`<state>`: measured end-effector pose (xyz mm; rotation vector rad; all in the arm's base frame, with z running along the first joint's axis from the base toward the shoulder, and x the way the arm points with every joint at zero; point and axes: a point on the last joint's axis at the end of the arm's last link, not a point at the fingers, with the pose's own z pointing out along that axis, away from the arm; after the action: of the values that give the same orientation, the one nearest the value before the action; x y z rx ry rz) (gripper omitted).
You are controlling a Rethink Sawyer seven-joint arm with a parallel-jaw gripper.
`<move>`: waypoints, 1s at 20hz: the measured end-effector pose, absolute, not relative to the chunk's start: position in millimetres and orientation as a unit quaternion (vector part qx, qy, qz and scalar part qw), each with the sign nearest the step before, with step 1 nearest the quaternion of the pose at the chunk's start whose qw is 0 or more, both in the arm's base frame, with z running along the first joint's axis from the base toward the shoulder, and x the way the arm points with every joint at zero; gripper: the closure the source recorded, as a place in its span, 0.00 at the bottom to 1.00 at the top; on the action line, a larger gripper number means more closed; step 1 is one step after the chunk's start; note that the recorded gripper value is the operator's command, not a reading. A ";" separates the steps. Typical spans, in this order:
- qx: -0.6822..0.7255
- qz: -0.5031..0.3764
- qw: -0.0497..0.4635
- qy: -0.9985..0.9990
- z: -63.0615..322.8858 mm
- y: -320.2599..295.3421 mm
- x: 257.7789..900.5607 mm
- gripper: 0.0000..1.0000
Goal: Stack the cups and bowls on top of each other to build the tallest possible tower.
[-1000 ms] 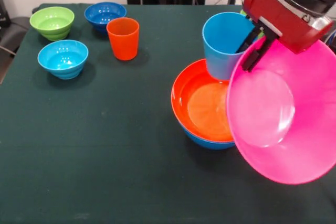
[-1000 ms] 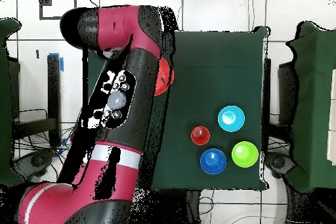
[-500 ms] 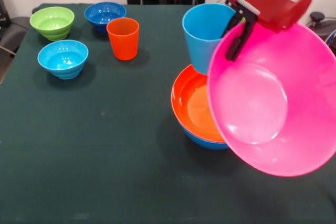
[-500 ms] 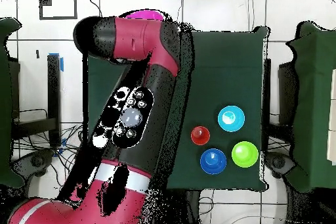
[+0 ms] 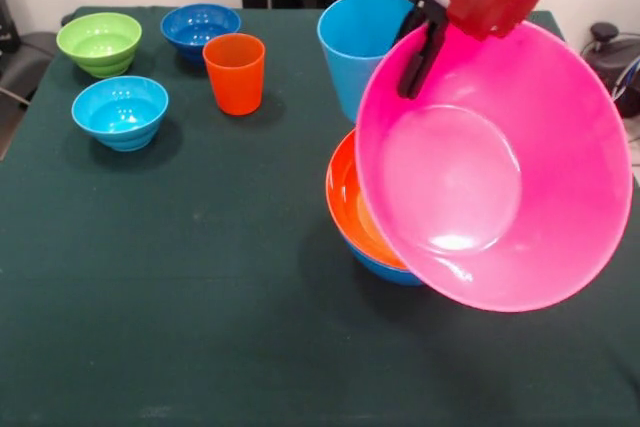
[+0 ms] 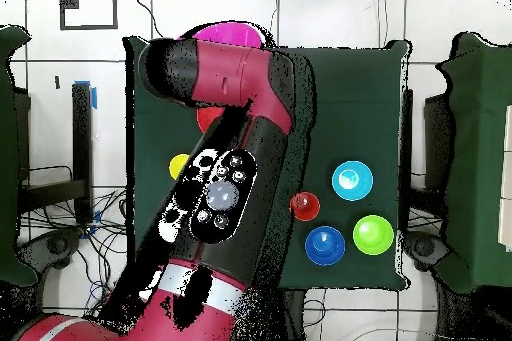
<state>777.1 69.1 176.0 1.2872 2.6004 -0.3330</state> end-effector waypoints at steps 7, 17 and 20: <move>0.448 -0.093 0.126 0.880 154.0 52.2 773.2 1.00; 0.468 -0.071 0.120 0.872 128.1 23.2 752.5 1.00; 0.472 -0.067 0.111 0.872 127.9 19.0 746.1 1.00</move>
<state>746.1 19.0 127.9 1.3850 2.5612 -0.1975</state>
